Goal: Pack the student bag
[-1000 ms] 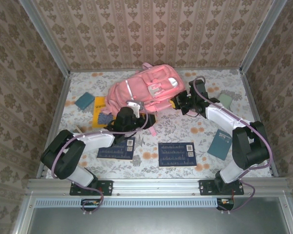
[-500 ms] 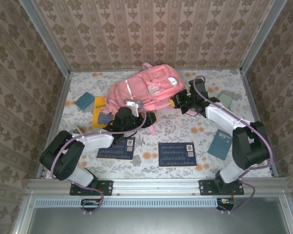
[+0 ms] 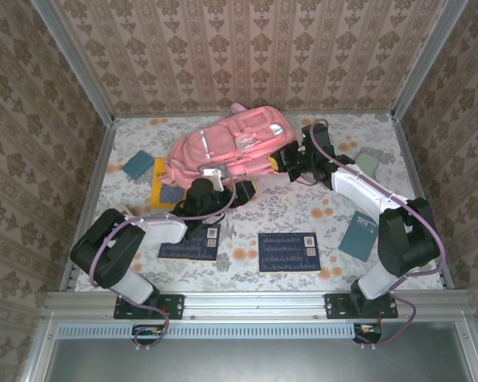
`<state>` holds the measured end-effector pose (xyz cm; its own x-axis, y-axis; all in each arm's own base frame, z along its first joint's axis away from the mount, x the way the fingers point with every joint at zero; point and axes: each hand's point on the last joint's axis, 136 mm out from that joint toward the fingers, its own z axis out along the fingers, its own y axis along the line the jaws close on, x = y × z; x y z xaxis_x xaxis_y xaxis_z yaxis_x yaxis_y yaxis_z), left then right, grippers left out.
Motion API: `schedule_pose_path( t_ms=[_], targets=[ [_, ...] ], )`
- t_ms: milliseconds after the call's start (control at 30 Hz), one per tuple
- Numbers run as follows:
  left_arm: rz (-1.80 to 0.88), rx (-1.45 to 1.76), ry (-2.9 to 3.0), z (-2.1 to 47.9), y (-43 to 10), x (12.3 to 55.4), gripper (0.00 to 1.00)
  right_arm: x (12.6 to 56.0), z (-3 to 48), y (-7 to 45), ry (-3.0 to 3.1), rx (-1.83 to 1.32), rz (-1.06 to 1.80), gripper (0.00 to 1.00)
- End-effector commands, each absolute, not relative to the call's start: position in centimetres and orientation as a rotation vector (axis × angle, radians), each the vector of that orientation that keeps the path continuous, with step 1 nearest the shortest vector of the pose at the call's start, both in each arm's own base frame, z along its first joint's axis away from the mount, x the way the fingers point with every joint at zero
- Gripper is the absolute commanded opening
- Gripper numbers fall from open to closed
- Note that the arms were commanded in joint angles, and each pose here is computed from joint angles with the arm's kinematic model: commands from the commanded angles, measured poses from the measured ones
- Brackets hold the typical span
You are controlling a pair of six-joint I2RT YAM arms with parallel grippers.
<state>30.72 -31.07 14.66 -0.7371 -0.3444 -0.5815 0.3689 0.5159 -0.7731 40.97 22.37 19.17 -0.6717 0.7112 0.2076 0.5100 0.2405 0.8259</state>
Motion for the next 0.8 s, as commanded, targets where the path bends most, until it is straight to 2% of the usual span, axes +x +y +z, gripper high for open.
schedule_pose_path(
  t_ms=[0,333,433,767],
  targets=[
    [-1.322,-0.005,1.934,17.6,-31.0,31.9,0.84,40.7,23.1,24.5,2.270,1.050,1.589,0.00],
    [-1.367,-0.001,1.884,19.5,-30.4,32.1,0.79,40.6,22.8,24.4,2.273,1.055,1.582,0.00],
    [-1.391,-0.003,1.863,20.0,-30.3,32.0,0.70,40.5,22.6,24.4,2.280,1.057,1.579,0.00],
    [-1.421,0.010,1.856,20.4,-30.0,31.2,0.61,40.6,21.8,24.4,2.296,1.063,1.560,0.00]
  ],
)
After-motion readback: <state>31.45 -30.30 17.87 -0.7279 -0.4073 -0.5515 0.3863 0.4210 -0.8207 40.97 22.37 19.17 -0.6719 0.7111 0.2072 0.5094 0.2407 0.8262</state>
